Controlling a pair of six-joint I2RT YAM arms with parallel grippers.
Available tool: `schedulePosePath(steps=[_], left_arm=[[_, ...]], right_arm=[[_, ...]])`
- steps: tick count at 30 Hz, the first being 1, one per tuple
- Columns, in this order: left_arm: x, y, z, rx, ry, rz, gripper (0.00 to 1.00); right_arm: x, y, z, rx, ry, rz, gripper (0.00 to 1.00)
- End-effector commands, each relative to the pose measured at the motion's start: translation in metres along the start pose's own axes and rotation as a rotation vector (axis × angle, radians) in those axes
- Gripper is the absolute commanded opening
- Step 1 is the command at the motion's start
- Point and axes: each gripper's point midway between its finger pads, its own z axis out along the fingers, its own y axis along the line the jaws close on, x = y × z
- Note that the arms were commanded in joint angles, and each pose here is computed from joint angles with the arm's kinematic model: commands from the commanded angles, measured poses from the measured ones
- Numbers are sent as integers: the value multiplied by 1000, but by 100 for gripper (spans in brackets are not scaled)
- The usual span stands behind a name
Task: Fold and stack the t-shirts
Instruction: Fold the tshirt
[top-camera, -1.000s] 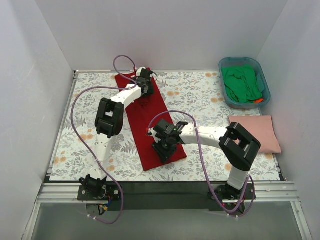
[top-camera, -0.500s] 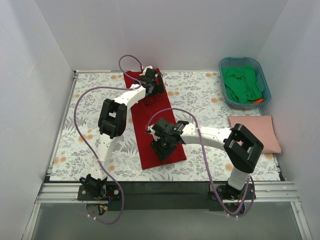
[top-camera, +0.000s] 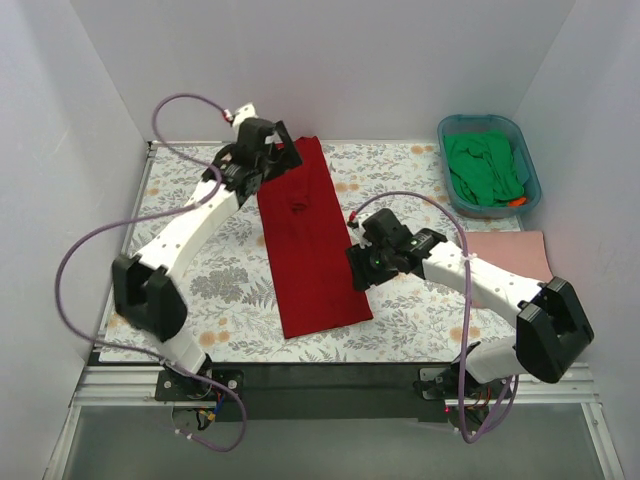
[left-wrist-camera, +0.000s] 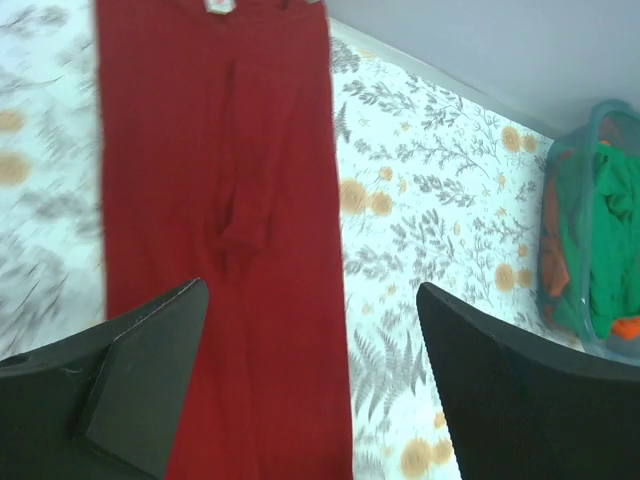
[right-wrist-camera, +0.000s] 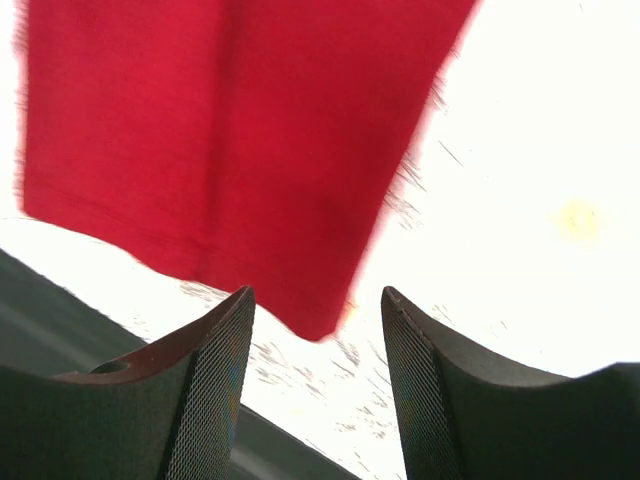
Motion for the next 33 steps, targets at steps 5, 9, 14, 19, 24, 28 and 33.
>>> schedulePosePath(steps=[5, 9, 14, 19, 24, 28, 33], left_arm=[[121, 104, -104, -209, 258, -43, 85], [197, 141, -151, -267, 462, -98, 85], [250, 148, -182, -259, 586, -197, 80], [276, 140, -180, -265, 658, -158, 77], [298, 138, -175, -294, 719, -109, 72], [311, 138, -171, -309, 751, -78, 71], [319, 137, -172, -308, 784, -62, 70]], right_arm=[[29, -9, -8, -50, -11, 81, 59], [46, -9, 0, -69, 6, 125, 58], [61, -4, 12, -116, 35, 167, 54], [63, -5, 22, -117, 56, 173, 51], [67, -5, 30, -120, 79, 179, 49], [73, -6, 36, -115, 104, 187, 45], [86, -12, 43, -94, 148, 185, 39]])
